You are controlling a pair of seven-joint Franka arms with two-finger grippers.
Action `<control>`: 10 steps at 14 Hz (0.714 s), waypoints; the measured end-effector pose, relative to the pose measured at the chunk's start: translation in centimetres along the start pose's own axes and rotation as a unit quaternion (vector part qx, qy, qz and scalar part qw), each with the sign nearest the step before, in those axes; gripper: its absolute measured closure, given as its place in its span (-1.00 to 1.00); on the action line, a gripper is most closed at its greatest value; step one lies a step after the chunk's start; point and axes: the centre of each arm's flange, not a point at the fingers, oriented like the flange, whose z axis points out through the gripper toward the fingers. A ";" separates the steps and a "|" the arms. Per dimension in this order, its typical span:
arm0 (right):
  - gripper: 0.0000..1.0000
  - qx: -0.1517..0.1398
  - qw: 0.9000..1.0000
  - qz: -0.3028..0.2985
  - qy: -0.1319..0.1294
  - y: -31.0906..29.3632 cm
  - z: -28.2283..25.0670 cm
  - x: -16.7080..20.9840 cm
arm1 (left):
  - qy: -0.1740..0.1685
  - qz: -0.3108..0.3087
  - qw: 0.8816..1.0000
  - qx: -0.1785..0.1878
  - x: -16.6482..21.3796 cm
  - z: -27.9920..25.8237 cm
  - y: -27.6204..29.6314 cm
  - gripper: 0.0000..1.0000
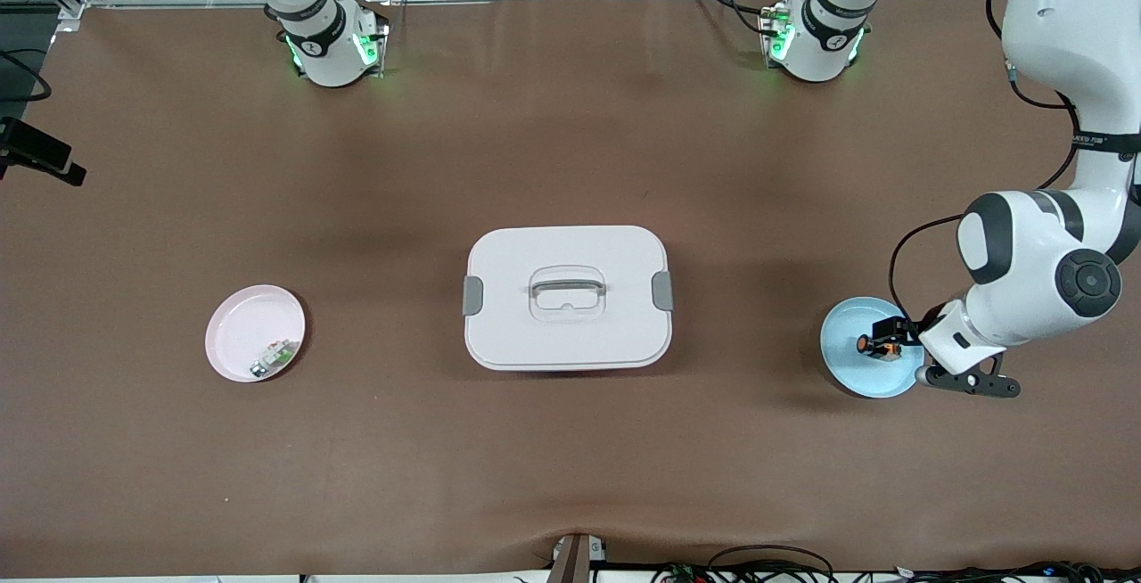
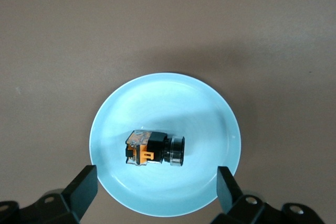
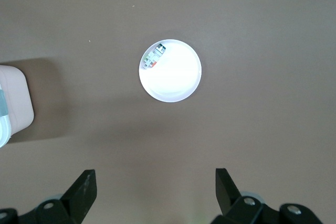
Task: Transfer orange switch to right arm and place
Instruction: 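Lower the left gripper and close it on the orange switch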
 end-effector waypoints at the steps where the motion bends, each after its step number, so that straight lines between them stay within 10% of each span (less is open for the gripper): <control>1: -1.00 0.000 1.000 0.000 0.000 0.0 0.0 0.0 | -0.003 0.005 1.000 -0.001 -0.2 0.4 -0.3 -1.00; 10: -1.00 0.000 1.000 0.002 0.000 0.2 0.0 0.0 | -0.028 -0.013 0.999 -0.031 -1.2 4.6 -2.5 -1.00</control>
